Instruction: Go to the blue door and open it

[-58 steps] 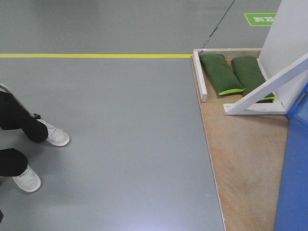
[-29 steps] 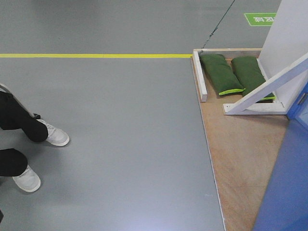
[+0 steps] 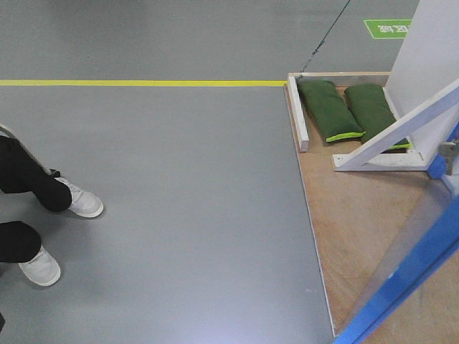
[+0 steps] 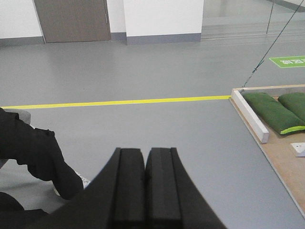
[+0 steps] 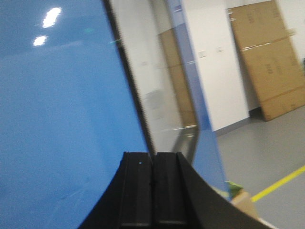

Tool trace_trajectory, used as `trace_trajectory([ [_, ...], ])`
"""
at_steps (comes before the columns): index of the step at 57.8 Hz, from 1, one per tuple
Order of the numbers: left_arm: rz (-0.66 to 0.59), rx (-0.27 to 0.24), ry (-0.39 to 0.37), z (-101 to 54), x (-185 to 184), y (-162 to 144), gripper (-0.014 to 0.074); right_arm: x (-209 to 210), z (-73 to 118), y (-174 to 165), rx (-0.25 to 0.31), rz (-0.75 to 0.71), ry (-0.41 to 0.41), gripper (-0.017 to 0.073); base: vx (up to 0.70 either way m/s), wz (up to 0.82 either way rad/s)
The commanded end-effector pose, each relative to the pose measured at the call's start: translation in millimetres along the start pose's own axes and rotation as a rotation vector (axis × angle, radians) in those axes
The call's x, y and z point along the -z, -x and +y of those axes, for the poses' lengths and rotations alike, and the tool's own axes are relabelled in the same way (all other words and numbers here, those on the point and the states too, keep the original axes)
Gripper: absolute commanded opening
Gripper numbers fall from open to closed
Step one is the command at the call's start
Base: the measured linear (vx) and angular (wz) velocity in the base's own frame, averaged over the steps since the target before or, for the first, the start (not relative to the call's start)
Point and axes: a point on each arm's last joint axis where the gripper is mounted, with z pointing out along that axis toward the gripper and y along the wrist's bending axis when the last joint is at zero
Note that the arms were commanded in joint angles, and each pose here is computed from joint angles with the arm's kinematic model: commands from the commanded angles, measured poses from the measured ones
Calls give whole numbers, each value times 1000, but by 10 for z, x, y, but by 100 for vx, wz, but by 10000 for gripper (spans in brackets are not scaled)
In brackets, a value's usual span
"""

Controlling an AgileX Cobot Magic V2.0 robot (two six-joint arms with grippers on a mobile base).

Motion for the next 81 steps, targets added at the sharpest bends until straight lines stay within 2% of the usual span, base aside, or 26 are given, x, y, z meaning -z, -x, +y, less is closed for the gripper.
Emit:
trace_trajectory([
  [1, -124, 8, -7, -1, 40, 167, 73, 157, 268, 156, -25, -73, 106, 12, 0, 0],
  [26, -124, 8, -7, -1, 40, 167, 73, 223, 901, -28, -73, 46, 395, 12, 0, 0],
  [40, -124, 8, -7, -1, 40, 167, 73, 288, 1138, -78, -98, 75, 506, 12, 0, 0],
  [49, -124, 8, -7, -1, 40, 167, 73, 239, 1232, -146, -111, 97, 540, 12, 0, 0],
  [62, -124, 8, -7, -1, 40, 167, 73, 77, 1243, -247, -114, 111, 522, 12, 0, 0],
  [81, -124, 8, -7, -1, 40, 167, 73, 53, 1245, -261, -115, 110, 518, 12, 0, 0],
])
